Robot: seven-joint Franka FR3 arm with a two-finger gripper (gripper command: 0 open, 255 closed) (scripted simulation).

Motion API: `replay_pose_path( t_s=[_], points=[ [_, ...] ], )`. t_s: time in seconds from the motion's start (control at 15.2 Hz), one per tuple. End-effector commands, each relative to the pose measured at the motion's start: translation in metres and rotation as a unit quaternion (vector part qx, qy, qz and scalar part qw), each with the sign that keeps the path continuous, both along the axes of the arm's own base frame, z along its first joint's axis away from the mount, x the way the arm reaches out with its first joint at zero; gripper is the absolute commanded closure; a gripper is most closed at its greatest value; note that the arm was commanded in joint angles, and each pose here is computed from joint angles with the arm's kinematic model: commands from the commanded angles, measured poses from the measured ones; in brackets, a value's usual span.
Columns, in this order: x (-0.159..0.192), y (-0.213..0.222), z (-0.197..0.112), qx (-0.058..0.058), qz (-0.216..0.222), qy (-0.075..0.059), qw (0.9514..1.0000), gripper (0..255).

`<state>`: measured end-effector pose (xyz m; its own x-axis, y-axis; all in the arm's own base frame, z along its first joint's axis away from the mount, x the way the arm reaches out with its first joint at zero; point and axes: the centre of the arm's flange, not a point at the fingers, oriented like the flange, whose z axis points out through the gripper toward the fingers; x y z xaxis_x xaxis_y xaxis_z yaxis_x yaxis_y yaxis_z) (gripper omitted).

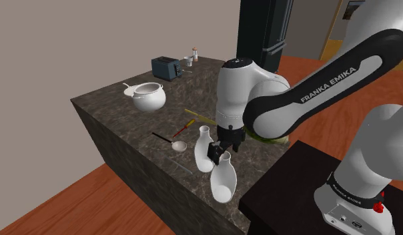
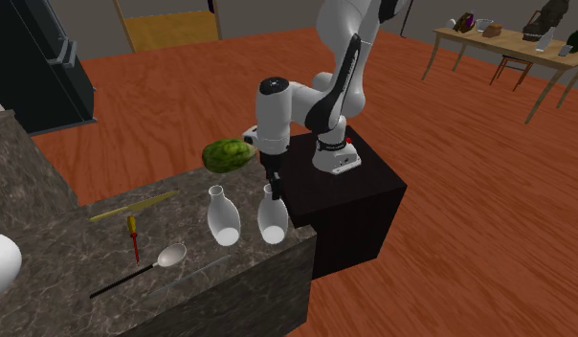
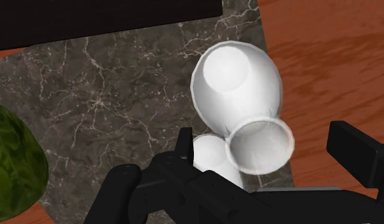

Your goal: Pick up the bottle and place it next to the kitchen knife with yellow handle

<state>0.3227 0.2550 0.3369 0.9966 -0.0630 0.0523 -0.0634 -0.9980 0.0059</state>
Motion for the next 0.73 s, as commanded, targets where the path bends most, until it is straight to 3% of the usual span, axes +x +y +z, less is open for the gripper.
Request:
replay_pose_path(
  t_s=[0.0,0.2,0.66],
  points=[
    [0.001,0.0,-0.011,0.0,0.0,0.0,1.0,0],
    [0.002,0.0,-0.03,0.0,0.0,0.0,1.0,0],
    [0.002,0.0,-0.03,0.0,0.0,0.0,1.0,0]
  ],
)
